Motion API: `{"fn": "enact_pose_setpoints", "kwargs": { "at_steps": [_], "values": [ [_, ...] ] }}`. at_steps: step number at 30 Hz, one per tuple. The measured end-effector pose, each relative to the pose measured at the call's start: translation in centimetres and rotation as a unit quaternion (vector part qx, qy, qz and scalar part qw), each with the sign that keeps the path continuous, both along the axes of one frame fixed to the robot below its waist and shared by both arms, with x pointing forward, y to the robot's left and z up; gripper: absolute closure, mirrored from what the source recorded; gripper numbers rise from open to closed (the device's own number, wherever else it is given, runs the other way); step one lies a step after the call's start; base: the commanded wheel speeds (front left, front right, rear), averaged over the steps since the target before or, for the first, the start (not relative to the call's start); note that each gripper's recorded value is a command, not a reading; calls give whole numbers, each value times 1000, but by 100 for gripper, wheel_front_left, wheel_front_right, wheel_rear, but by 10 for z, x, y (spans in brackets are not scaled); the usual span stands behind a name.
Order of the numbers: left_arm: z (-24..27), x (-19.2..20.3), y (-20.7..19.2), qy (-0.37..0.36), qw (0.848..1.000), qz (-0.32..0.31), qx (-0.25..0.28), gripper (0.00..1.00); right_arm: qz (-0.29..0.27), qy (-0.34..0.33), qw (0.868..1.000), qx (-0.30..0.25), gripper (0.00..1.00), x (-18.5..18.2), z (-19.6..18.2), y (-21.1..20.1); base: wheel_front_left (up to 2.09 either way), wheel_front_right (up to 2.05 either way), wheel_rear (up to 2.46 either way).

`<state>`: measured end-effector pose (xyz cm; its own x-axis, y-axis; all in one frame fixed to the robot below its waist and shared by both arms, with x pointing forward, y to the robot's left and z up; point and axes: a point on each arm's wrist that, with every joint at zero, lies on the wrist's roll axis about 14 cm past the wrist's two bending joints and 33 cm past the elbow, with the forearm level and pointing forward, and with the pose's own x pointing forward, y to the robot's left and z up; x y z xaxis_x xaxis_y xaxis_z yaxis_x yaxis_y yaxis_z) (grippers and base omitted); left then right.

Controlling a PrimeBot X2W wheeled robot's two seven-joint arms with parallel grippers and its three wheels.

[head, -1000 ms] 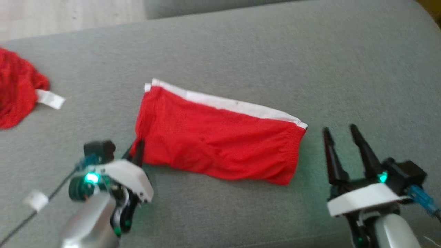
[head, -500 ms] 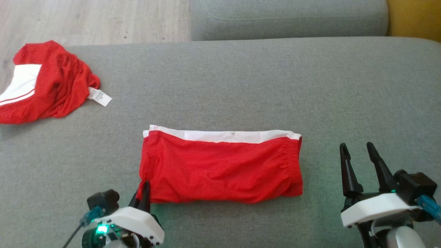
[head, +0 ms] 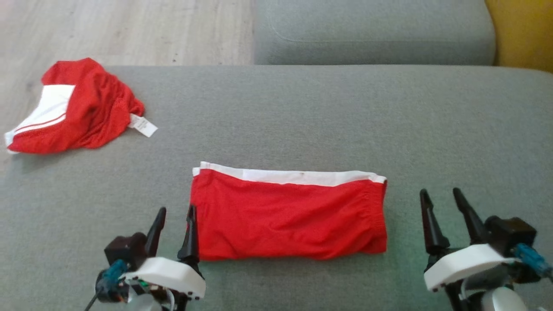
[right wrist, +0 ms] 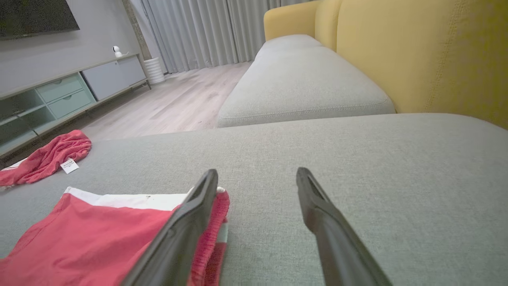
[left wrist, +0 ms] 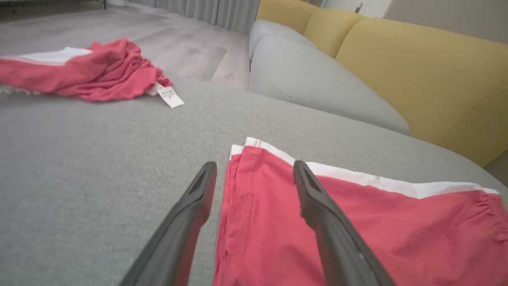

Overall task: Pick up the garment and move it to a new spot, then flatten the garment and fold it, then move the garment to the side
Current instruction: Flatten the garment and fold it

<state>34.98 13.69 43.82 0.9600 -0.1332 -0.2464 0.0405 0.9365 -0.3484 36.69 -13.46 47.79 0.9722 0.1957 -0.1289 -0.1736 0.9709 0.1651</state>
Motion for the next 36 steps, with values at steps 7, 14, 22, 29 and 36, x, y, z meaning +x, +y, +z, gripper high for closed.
{"fn": "enact_pose_setpoints", "kwargs": {
  "at_steps": [7,14,22,29,36],
  "values": [
    [33,-10,29,-58,997,37,37,0,49,74,996,11,0,-6,-34,32,0,0,0],
    [27,-37,45,-42,995,82,31,0,75,148,986,-9,0,2,-76,48,0,0,0],
    [23,-46,51,-34,994,100,32,0,108,227,968,-5,38,4,-112,74,0,0,0],
    [22,-43,46,-33,995,93,32,0,95,250,963,39,100,11,-111,75,0,0,0],
    [25,-34,24,-39,997,63,22,0,70,264,961,47,100,20,-101,54,0,0,0]
  ]
}}
